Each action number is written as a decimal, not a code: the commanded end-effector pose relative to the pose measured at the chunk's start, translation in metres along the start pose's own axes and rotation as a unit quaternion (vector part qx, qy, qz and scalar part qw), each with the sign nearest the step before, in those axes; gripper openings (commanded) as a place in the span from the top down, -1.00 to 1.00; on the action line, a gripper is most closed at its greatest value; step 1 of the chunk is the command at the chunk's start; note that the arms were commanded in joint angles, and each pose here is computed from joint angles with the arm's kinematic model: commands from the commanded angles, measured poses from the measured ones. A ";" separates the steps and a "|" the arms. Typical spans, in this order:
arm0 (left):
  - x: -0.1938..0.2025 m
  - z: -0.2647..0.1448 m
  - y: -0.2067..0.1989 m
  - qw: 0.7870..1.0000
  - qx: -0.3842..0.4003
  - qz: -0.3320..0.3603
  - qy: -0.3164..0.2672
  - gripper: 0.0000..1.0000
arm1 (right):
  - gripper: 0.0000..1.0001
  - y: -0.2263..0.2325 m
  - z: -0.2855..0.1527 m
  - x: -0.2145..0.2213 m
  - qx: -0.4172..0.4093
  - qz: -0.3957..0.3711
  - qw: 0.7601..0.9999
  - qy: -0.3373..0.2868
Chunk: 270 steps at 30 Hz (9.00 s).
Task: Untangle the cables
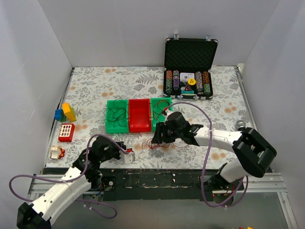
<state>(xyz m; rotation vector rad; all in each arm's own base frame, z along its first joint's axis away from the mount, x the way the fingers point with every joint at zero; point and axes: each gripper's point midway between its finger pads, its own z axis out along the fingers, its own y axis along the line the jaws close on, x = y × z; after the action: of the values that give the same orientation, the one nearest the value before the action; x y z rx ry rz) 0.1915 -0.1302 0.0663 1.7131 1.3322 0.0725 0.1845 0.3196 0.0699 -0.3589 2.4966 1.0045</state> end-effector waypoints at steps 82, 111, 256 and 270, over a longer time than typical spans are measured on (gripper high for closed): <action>0.013 -0.005 -0.011 0.998 0.002 0.058 0.019 1.00 | 0.97 0.221 -0.301 -0.337 -0.084 -0.228 0.854 -0.460; 0.012 -0.006 -0.009 0.998 0.001 0.055 0.019 1.00 | 0.97 0.098 -0.155 -0.275 -0.016 -0.154 0.933 -0.324; -0.142 -0.085 0.106 0.966 -0.068 -0.084 -0.236 1.00 | -0.65 0.130 -0.048 -0.035 -0.237 -0.233 0.942 -0.051; -0.151 -0.104 0.135 0.955 -0.126 -0.103 -0.248 1.00 | 0.36 0.113 -0.016 -0.010 -0.173 -0.221 0.959 -0.030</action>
<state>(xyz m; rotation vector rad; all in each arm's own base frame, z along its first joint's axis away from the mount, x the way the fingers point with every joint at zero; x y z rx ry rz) 0.1682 -0.1846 0.2540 1.3573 1.1055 -0.3070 0.1376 0.3921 0.1467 -0.9973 2.0704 1.2672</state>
